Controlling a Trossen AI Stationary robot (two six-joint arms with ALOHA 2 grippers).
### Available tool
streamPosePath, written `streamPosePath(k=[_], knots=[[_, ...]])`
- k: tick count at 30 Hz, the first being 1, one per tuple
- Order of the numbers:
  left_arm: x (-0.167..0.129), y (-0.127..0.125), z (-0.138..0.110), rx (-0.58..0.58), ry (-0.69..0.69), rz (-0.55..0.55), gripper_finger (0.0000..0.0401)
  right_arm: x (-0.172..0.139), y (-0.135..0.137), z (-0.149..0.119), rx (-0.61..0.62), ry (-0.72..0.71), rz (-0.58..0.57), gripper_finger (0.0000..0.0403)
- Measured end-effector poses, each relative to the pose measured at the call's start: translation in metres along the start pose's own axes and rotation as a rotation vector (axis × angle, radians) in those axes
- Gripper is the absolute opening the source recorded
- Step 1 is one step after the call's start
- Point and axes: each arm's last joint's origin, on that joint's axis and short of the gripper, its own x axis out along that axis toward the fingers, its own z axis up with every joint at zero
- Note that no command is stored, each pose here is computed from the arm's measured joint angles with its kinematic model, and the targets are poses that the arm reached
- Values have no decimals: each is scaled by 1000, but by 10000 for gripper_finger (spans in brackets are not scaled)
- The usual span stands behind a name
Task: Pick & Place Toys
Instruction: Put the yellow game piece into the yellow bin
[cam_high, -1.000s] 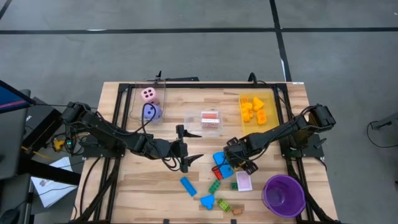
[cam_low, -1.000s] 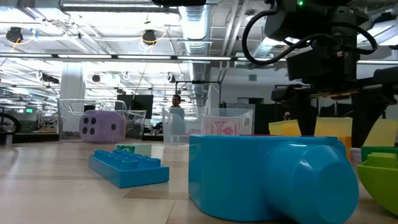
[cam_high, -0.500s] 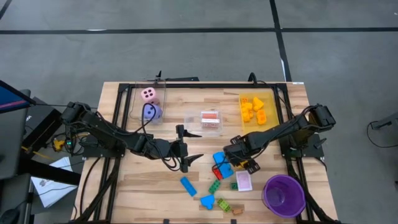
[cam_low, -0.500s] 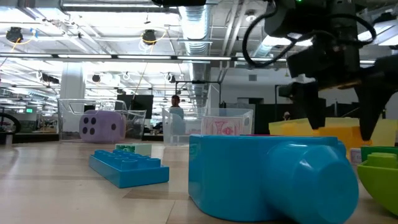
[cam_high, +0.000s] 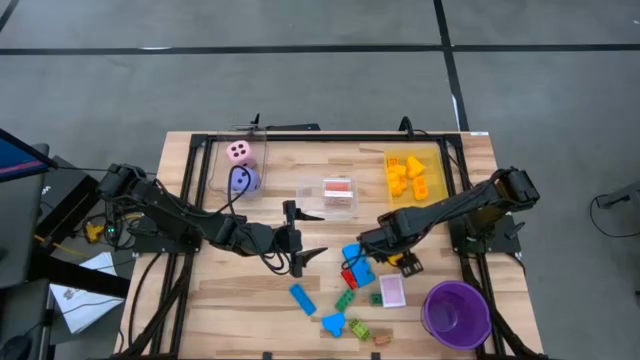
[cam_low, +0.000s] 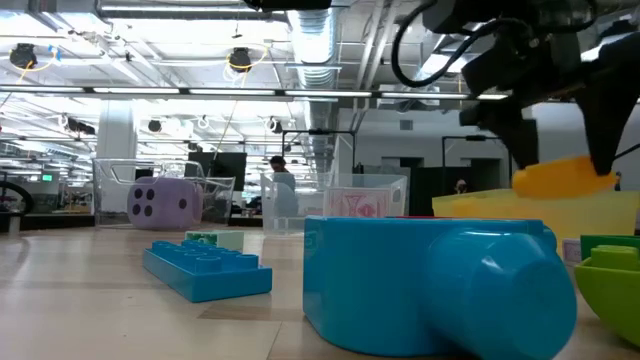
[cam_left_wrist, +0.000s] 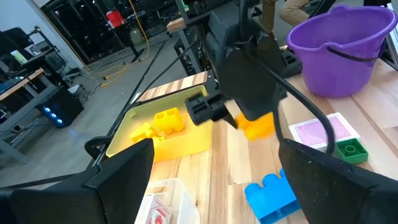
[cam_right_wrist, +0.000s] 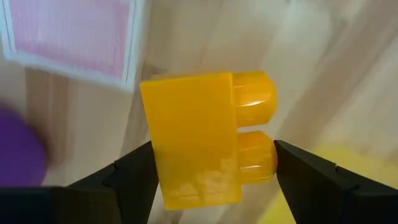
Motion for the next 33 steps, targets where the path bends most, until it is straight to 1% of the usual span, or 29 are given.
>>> streamPosePath(k=[5,10,15,20,22,24,28,31,33], knots=[[0,0,0,0,0,0,342,-14,0,-10,58,77,-21,282],[0,0,-1,5,8,-3,342,-32,-8,-27,130,44,-74,282],[0,0,-1,9,14,-5,342,-57,-28,-53,254,-33,-213,282],[0,0,-2,10,15,-5,342,-79,-57,-85,445,-130,-336,282],[0,0,-2,10,15,-4,342,-85,-70,-99,538,-145,-378,282],[1,0,-2,9,16,-2,342,-89,-84,-113,656,-165,-419,282],[1,0,-2,9,16,-2,342,-92,-112,-136,969,-204,-476,282],[1,0,-2,9,16,-2,342,-90,-132,-152,1211,-219,-473,282],[1,0,-2,9,16,-2,342,-86,-146,-161,1350,-229,-438,282]])
